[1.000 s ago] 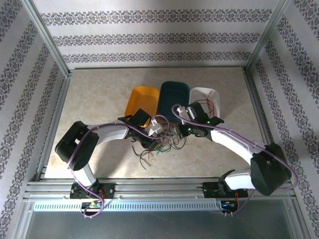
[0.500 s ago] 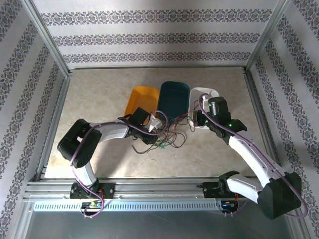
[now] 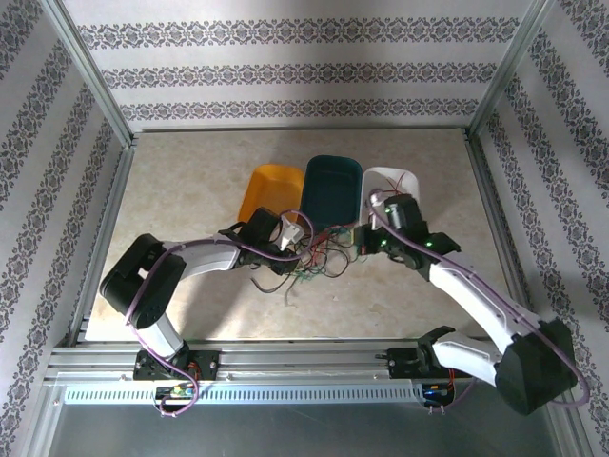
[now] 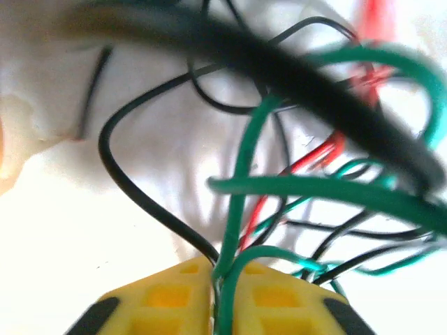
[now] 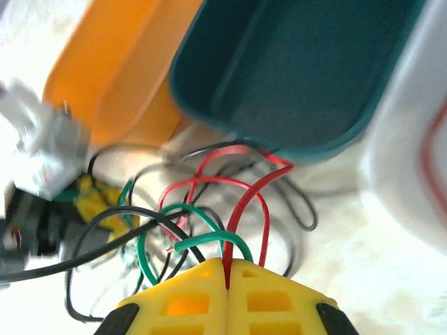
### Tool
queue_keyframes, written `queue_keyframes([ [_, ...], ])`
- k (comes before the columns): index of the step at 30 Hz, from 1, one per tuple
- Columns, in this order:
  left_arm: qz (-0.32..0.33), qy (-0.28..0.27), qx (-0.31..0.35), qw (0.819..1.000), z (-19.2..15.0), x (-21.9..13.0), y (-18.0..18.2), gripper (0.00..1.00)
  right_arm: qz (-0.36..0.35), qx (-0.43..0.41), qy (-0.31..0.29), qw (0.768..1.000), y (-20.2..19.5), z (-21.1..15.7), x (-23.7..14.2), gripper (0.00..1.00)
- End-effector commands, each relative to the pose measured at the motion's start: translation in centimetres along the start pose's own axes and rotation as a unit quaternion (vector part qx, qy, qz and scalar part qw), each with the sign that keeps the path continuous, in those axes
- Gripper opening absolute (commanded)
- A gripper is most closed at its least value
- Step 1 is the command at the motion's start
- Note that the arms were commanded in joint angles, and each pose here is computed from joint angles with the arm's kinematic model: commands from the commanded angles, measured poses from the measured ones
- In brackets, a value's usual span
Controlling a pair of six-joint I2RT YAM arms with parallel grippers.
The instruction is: Untangle the cables
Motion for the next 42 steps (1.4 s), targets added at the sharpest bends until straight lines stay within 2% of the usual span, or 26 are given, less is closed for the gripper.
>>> queue_keyframes([
  [1,-0.014,-0.040,0.011,0.999,1.0,-0.8,-1.0,0.20,0.038,0.022,0.056,0.998,0.5,-2.7,2.3,0.00],
  [10,-0.019,-0.054,0.021,0.998,1.7,-0.9,-2.0,0.46,-0.024,0.043,0.087,0.995,-1.3,-3.4,5.4,0.01],
  [13,-0.026,-0.062,0.027,0.997,1.8,-1.5,-2.4,0.49,-0.029,0.050,0.083,0.995,-1.7,-3.3,5.4,0.07],
  [15,-0.036,-0.064,0.034,0.997,1.9,-1.9,-2.8,0.53,-0.030,0.056,0.076,0.995,-1.9,-3.2,5.4,0.18],
  [19,-0.045,-0.064,0.047,0.996,2.1,-2.1,-3.6,0.55,-0.018,0.067,0.071,0.995,-2.0,-3.2,5.5,0.24],
  [22,-0.045,-0.063,0.049,0.996,2.2,-1.8,-3.8,0.56,-0.007,0.070,0.072,0.995,-1.9,-3.3,5.5,0.22],
  [25,-0.040,-0.068,0.043,0.996,2.6,-1.3,-3.8,0.56,-0.002,0.071,0.067,0.995,-1.7,-3.3,4.9,0.11],
  [28,-0.019,-0.081,0.026,0.996,3.1,-0.6,-3.3,0.55,-0.005,0.070,0.053,0.996,-1.4,-2.9,3.6,0.05],
  [31,0.004,-0.092,0.008,0.996,3.4,0.3,-2.7,0.49,-0.010,0.072,0.043,0.996,-1.2,-2.5,2.1,0.03],
  [34,0.009,-0.101,-0.010,0.995,3.6,1.3,-2.2,0.37,-0.012,0.077,0.038,0.996,-1.1,-2.0,1.0,0.04],
  [39,0.050,-0.108,-0.037,0.992,3.5,2.5,-1.2,0.02,-0.023,0.081,0.020,0.996,-1.3,-0.8,-0.7,0.06],
  [42,0.107,-0.115,-0.051,0.986,3.0,2.3,-0.1,0.00,-0.057,0.087,0.002,0.995,-1.9,-0.2,-1.9,0.07],
])
Point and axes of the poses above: each hand's point on the last joint's axis, 136 mm out from that joint toward the fingers, its own x axis out along the fingers, its own y axis along the line the jaws close on, z = x × y, the point moved 10 cm from there along -x, back along the fingers, and after that the axes turned 14 degrees about -x, right-handed, at the moved point
